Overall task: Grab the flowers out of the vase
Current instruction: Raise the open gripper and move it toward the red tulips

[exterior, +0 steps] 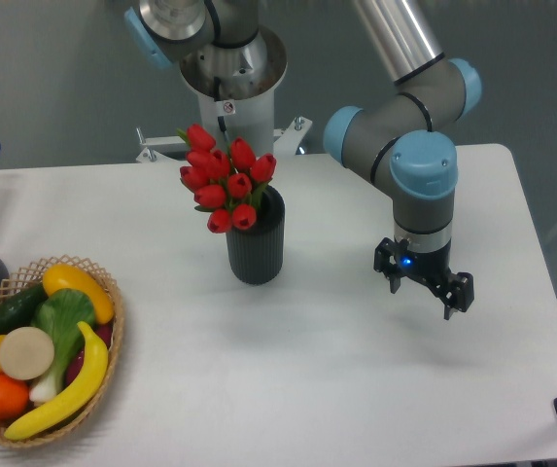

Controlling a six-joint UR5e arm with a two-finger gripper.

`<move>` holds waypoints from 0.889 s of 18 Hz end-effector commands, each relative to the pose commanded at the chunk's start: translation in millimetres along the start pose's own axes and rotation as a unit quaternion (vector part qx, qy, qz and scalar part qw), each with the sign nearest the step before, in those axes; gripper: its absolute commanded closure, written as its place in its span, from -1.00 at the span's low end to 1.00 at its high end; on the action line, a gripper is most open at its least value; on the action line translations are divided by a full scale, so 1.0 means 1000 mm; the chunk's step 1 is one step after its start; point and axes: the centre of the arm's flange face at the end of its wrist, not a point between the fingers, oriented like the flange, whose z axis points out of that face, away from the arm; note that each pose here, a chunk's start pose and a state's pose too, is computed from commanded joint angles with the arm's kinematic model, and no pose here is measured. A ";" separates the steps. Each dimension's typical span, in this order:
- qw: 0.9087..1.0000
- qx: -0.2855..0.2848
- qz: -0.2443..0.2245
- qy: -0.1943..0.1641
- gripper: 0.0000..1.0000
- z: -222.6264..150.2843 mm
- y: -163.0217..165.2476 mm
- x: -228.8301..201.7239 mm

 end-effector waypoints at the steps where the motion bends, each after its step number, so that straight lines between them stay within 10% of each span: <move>1: 1.000 0.000 -0.001 0.001 -1.00 0.002 0.000 0.001; 16: 0.984 0.171 -0.014 0.041 -1.00 -0.003 -0.017 0.007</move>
